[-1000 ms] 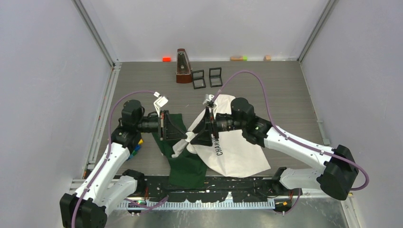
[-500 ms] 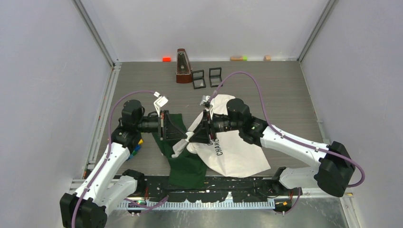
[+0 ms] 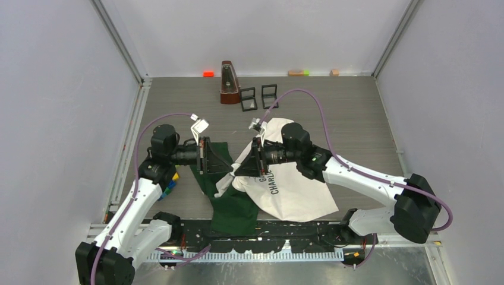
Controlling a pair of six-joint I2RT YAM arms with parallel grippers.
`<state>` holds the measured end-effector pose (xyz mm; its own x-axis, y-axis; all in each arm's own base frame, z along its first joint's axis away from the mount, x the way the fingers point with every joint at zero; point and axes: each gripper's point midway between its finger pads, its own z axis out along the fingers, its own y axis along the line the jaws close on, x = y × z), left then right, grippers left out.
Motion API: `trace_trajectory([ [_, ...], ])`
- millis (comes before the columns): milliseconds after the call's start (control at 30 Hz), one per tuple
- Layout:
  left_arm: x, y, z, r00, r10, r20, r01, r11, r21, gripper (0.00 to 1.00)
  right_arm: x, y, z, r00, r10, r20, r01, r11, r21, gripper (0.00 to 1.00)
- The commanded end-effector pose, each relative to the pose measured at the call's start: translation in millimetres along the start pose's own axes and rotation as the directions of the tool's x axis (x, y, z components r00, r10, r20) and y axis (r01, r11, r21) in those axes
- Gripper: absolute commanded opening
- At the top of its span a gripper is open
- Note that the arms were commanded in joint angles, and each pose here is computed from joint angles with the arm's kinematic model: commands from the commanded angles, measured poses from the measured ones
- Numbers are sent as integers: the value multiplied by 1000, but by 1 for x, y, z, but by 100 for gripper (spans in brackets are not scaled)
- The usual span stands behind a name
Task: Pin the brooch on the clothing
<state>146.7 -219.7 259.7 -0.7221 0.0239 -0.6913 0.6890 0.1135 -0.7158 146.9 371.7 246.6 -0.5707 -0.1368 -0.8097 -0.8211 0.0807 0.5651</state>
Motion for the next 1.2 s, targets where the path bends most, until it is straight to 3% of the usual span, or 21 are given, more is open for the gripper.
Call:
trace_trajectory([
  [0, -8, -23, -2, 997, 77, 2, -77, 995, 63, 0, -27, -6, 6, 994, -9, 105, 4, 999, 50, 13],
  [433, -9, -23, -2, 996, 84, 12, -85, 995, 52, 0, -26, -33, 0, 984, 57, 169, -85, 982, 168, 8],
  [800, -11, -21, -2, 995, 91, 27, -92, 995, 33, 0, -25, -40, -11, 978, 44, 202, -89, 972, 217, 16],
  [1167, -12, -22, -2, 996, 89, 25, -90, 995, 38, 0, -21, -52, -16, 976, 49, 210, -107, 956, 274, 17],
])
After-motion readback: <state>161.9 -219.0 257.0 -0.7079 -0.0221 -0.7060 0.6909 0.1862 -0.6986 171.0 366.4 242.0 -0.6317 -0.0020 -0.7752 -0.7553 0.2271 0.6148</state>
